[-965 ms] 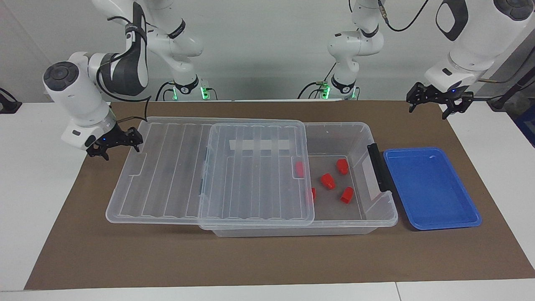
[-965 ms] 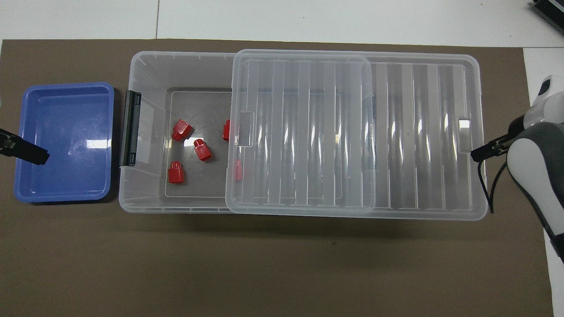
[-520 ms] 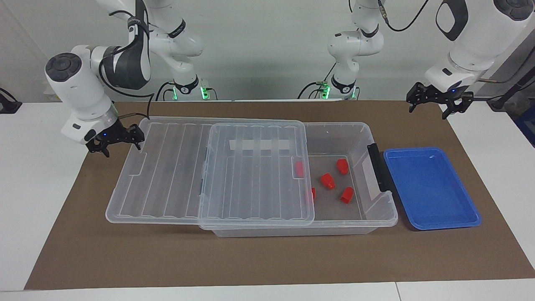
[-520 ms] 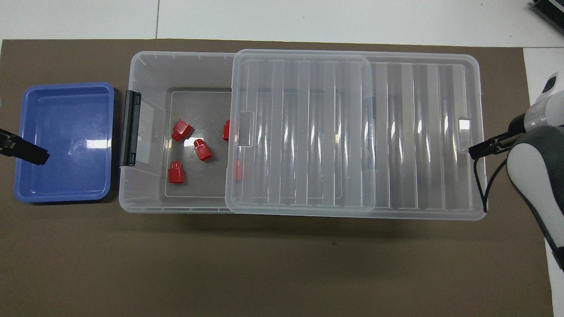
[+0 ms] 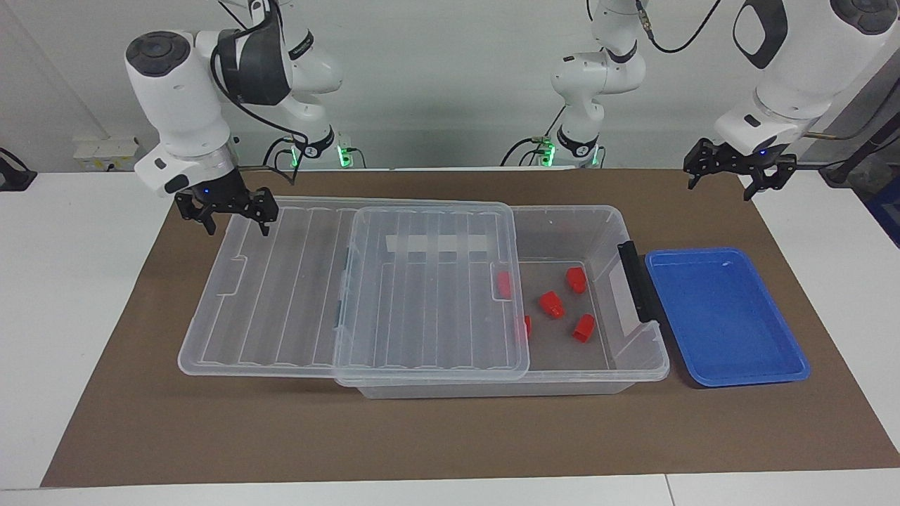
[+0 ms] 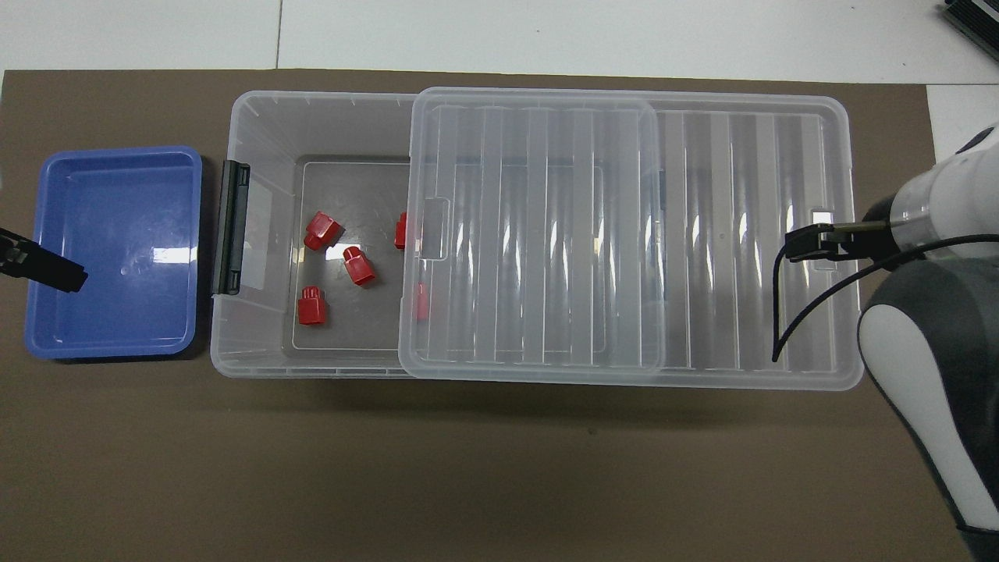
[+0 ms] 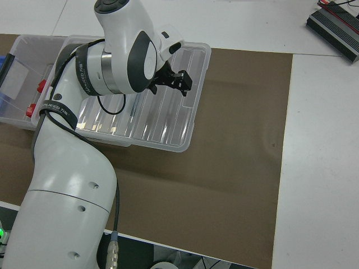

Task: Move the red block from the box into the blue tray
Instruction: 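Release the lid and raise the right gripper off it, then reach the left gripper into the open box toward a red block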

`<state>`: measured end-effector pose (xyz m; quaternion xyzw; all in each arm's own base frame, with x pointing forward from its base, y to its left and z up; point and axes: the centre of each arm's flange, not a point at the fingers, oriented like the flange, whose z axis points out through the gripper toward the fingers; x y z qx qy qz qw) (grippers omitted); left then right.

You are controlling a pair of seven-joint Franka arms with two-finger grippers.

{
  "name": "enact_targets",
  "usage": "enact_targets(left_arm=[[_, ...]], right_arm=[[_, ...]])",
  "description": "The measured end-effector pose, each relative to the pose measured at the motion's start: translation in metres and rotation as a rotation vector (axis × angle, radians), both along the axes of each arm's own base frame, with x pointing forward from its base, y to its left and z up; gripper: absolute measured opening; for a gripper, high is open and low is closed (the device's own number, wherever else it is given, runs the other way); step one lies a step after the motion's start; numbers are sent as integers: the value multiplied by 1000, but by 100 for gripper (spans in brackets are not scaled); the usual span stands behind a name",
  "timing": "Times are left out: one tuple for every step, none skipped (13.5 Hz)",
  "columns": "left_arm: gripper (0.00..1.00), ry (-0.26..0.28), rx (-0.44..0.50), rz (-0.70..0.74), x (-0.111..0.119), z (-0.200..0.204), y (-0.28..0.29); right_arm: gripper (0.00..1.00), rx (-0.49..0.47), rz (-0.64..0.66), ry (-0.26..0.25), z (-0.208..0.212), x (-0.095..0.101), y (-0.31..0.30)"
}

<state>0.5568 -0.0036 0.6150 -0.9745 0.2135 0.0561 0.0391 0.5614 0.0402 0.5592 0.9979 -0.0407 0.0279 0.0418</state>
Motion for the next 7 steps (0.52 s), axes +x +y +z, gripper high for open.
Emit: enact_targets(left_arm=[[100,0,0,0,0,0,0],[100,0,0,0,0,0,0],[100,0,0,0,0,0,0],[100,0,0,0,0,0,0],[100,0,0,0,0,0,0],[100,0,0,-1,0,0,-1],[100,0,0,-3,0,0,-2]], right_arm=[[100,8,-32,-12,10,0,9],[100,19,-59,-19,20,-1,16],[100,31,-78,-24,30,-2,19],[100,39,-87,-22,38,-3,19],[100,41,-91,-17,47,-4,18],[100,42,-95,-10,56,-7,17],[100,42,-99,-3,63,-8,16]])
